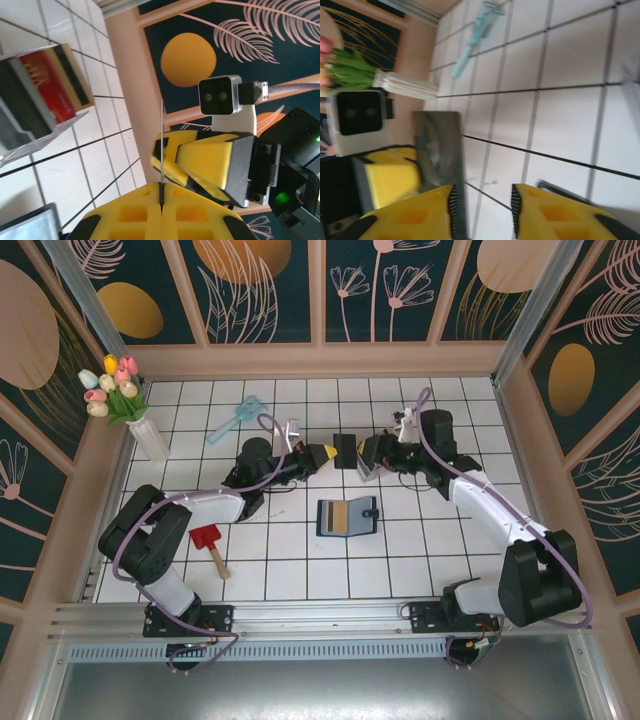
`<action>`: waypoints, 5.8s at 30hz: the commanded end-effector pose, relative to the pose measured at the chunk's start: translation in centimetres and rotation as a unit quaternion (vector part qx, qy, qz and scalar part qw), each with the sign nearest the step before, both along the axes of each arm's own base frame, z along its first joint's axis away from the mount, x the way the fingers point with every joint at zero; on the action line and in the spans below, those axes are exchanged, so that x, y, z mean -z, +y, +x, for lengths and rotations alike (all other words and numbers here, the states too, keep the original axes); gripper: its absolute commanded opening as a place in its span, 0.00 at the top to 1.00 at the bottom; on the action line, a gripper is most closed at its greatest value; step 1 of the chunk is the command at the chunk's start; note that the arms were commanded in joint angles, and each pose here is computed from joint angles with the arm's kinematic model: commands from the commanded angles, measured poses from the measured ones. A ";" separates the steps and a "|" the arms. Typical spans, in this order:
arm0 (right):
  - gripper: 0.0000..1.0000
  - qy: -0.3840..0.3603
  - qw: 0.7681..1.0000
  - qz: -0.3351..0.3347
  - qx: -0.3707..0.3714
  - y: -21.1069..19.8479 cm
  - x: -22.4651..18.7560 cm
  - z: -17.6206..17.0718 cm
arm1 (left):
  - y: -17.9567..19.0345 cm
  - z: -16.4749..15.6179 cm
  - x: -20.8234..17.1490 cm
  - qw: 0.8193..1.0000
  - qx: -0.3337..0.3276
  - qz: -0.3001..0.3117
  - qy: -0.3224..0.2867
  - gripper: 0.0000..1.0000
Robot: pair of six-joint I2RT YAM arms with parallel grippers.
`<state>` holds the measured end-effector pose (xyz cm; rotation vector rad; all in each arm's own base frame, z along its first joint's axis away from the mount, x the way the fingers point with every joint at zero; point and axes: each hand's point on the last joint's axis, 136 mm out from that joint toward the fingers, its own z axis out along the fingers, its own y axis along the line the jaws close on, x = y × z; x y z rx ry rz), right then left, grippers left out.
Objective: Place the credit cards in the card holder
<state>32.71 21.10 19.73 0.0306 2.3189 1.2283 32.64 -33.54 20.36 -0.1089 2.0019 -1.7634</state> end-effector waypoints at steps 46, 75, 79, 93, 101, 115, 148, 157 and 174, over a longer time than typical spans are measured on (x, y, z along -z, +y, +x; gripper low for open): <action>0.68 0.199 0.957 -0.207 0.041 -3.2 18.4 -7.5 | -1.2 -8.1 18.3 0.955 0.049 0.275 0.102 1.00; 0.70 0.203 0.960 -0.192 0.031 -2.1 18.2 -7.7 | -6.2 -9.8 17.9 0.943 0.131 0.295 0.088 0.75; 0.72 0.206 0.959 -0.192 0.033 -2.2 18.3 -7.8 | -6.7 -9.7 17.2 0.945 0.138 0.285 0.079 0.70; 0.66 0.129 0.960 -0.232 0.093 -5.6 13.2 -3.8 | 0.1 -7.6 19.4 0.894 0.009 0.439 0.087 0.56; 0.78 0.091 0.983 -0.155 0.038 -2.1 9.8 -3.6 | -0.4 -6.9 16.9 0.905 0.001 0.421 0.057 0.51; 1.00 0.137 0.982 -0.132 -0.019 3.9 12.2 -4.5 | 0.0 -7.3 17.5 0.909 -0.005 0.411 0.061 0.82; 0.74 -0.013 0.958 -0.277 0.078 -1.8 5.2 3.2 | 0.5 -2.1 6.5 0.937 -0.095 0.336 -0.023 0.59; 0.53 -0.026 0.943 -0.300 0.144 -10.5 3.2 10.4 | -2.5 6.2 6.6 0.963 -0.109 0.244 0.045 0.36; 0.51 -0.007 0.960 -0.274 0.057 -7.0 5.1 11.5 | -7.3 10.3 12.6 0.960 -0.081 0.250 0.101 0.39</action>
